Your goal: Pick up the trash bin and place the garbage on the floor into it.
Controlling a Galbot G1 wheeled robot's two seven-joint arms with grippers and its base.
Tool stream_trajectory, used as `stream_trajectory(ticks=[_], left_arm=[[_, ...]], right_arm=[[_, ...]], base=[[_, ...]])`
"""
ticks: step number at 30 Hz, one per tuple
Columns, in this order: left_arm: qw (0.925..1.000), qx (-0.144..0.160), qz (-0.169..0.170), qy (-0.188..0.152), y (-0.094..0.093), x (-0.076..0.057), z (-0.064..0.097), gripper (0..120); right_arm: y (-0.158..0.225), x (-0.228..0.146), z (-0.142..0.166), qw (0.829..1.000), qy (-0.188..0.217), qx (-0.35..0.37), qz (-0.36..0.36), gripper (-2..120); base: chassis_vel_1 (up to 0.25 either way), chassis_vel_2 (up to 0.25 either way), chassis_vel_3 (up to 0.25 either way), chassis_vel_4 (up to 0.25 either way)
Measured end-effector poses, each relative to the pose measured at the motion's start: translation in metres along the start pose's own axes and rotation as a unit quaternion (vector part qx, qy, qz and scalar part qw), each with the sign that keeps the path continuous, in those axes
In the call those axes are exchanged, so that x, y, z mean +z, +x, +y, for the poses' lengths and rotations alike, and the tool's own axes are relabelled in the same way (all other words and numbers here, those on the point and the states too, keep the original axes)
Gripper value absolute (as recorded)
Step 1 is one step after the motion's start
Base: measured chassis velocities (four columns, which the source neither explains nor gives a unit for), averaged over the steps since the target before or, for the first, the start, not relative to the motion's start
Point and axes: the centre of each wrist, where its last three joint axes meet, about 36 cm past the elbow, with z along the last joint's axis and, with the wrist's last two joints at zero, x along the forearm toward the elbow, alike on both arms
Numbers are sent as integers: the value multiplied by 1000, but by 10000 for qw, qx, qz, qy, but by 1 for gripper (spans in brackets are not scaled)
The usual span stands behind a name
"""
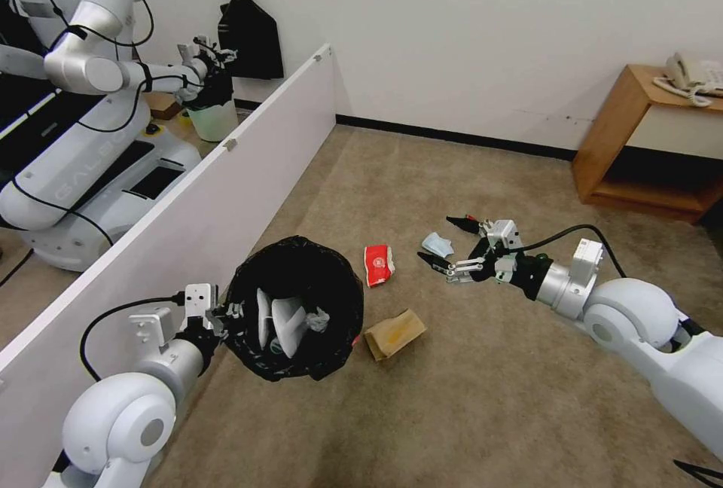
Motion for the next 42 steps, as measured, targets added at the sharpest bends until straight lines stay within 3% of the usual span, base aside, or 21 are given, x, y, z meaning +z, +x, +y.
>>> stream_trajectory(ticks=[27,32,36,42], left_arm=[[10000,51,-63,-50,10,-2,-5,0],[10000,31,-49,-78,11,0,-7,0],[10000,7,-60,-79,11,0,-7,0],[9998,-98,-151,-78,8,-1,-5,0]], right_arm=[[0,6,-3,9997,81,-126,-202,100],[2,15,-13,9991,413,-108,51,100],[1,19,-17,9987,459,-115,172,100],[-23,35,-34,9968,628,-231,431,100]], base=[[-31,33,31,-33],[0,0,0,0],[0,0,0,0],[0,0,0,0]])
